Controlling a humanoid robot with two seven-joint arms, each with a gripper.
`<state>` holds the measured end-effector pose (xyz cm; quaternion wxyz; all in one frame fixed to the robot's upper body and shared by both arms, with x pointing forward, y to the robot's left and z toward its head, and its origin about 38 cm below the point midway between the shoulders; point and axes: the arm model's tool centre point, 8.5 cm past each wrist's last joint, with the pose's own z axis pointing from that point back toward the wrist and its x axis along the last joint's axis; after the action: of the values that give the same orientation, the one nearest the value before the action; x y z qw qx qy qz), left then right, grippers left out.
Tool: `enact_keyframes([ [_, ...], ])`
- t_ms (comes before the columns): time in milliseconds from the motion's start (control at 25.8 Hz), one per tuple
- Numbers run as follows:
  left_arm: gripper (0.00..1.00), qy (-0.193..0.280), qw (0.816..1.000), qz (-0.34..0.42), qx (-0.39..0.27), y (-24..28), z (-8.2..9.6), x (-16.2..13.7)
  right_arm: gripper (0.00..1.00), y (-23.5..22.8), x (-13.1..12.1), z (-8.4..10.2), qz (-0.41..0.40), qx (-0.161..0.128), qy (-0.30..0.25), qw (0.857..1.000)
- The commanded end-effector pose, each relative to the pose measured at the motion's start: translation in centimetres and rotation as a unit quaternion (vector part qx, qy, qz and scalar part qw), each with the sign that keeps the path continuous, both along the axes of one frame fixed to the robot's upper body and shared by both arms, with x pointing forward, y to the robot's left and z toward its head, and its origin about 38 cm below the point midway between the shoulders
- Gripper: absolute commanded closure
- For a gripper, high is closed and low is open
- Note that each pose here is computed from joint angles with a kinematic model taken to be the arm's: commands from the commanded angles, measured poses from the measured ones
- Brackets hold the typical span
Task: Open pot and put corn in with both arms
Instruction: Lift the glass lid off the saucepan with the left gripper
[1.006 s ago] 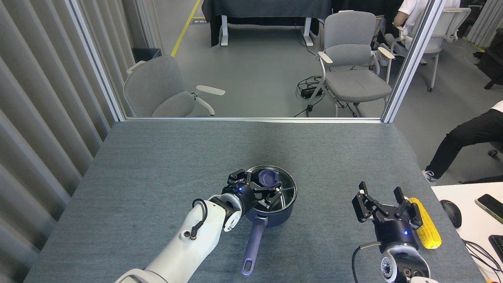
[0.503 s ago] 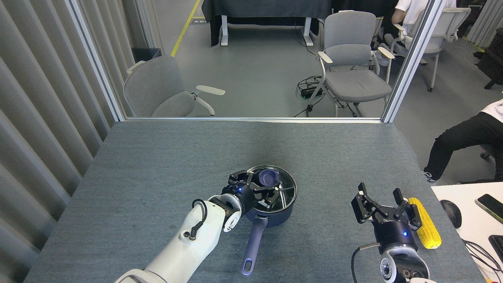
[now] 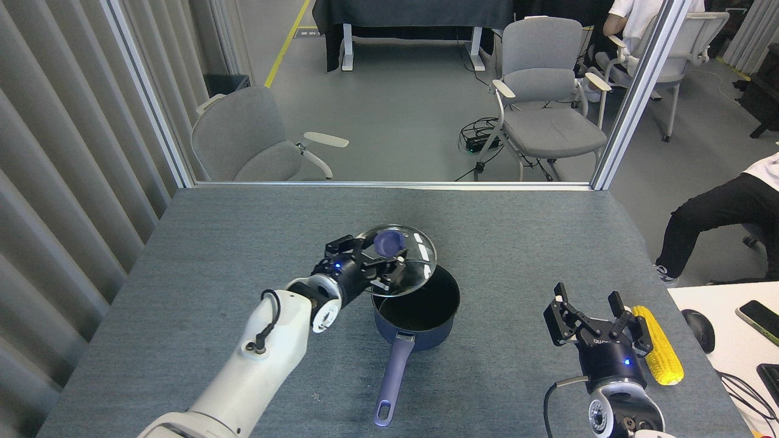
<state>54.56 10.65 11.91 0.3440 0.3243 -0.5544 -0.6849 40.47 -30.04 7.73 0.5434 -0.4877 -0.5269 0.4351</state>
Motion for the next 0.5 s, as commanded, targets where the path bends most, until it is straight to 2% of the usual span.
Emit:
enact_keyframes([
  [0,0.57,-0.028,0.998,0.046,0.030,8.7,1.6,0.8,0.00,-0.1,0.0,0.0,0.000,-0.001,0.000,1.000],
  [77,0.57,-0.023,0.996,0.075,0.050,13.5,0.1,-0.5,0.00,-0.1,0.0,0.1,0.000,-0.001,-0.001,1.000],
  [232,0.57,-0.013,0.991,0.115,0.074,20.1,-2.3,-4.1,0.00,-0.2,0.0,0.1,0.000,-0.003,0.000,1.000],
  [348,0.57,0.014,0.985,0.152,0.076,23.4,-5.1,-6.6,0.00,-0.3,0.0,0.1,-0.001,-0.004,0.000,1.000],
  [464,0.57,0.029,0.978,0.195,0.064,26.1,-6.4,-7.9,0.00,-0.3,-0.1,0.0,-0.001,-0.004,0.001,1.000],
])
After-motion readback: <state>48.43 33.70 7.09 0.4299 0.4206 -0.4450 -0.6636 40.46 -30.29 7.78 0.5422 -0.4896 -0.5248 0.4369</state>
